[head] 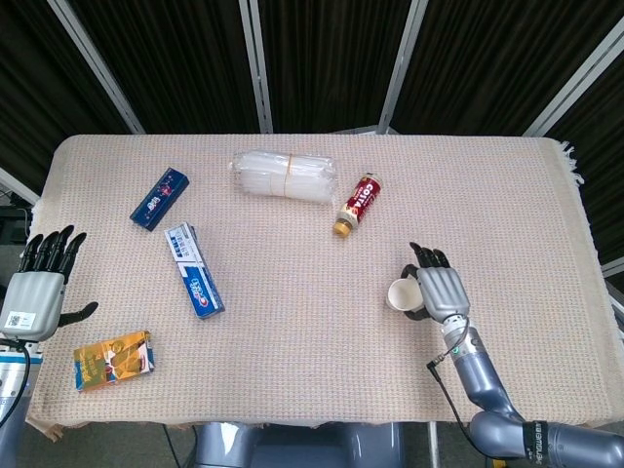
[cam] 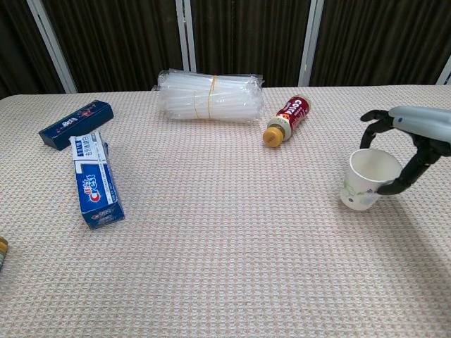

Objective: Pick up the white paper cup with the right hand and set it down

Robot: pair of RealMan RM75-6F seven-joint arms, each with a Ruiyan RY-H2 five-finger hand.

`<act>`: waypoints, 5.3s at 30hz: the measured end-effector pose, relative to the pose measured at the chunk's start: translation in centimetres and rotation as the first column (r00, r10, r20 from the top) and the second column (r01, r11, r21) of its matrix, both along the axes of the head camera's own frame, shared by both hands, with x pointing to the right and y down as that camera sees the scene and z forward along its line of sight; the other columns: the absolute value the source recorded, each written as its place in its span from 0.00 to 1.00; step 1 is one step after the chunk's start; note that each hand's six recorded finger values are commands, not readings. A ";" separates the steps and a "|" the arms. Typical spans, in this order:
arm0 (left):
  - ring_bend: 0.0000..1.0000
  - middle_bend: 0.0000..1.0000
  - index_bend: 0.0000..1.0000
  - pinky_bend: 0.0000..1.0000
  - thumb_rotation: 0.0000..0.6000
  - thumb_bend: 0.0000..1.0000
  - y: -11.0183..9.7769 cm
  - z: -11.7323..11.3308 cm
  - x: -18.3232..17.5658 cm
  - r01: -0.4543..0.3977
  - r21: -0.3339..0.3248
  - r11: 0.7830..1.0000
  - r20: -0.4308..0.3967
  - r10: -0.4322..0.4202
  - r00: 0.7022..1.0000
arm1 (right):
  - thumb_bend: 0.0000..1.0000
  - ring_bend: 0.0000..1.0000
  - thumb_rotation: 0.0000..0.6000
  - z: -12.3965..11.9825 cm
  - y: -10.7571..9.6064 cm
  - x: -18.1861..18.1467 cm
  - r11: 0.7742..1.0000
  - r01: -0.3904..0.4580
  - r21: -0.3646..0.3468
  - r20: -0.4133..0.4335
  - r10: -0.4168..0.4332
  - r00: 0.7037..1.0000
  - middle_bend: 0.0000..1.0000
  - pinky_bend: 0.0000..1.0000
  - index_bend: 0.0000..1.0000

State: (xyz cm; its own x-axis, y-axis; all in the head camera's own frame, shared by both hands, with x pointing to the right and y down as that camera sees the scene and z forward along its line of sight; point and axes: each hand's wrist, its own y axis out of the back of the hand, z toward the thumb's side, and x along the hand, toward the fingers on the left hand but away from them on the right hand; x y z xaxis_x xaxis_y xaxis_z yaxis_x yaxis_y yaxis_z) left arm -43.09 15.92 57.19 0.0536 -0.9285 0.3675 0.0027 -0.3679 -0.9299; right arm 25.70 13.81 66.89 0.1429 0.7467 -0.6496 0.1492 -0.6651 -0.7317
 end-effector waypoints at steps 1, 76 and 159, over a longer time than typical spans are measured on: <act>0.00 0.00 0.00 0.00 1.00 0.01 0.0 0.0 0.0 0.000 0.000 1.000 0.000 0.000 1.000 | 0.19 0.00 1.00 -0.1 -0.1 -0.2 1.000 -0.007 0.001 0.014 0.007 1.000 0.05 0.00 0.41; 0.00 0.00 0.00 0.00 1.00 0.01 -0.2 0.0 0.0 -0.004 -0.011 1.000 0.005 0.004 1.000 | 0.24 0.00 1.00 5.5 -0.1 -2.0 0.992 -0.057 0.112 -0.160 0.075 0.984 0.07 0.00 0.47; 0.00 0.00 0.00 0.00 1.00 0.02 -0.2 0.0 0.2 -0.005 -0.001 1.000 0.023 0.005 1.000 | 0.04 0.00 1.00 -0.6 -2.4 -0.4 0.849 -0.490 0.196 0.489 0.348 0.799 0.00 0.00 0.00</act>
State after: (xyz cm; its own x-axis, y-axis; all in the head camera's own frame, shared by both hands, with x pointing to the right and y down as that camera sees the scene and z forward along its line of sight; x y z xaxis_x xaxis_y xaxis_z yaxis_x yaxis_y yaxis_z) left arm -42.93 15.71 57.15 0.0497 -0.9279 0.3696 0.0254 -0.3688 -0.9292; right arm 25.33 11.42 66.31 -0.0263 0.9417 -0.3353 0.6994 -0.2223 -0.6793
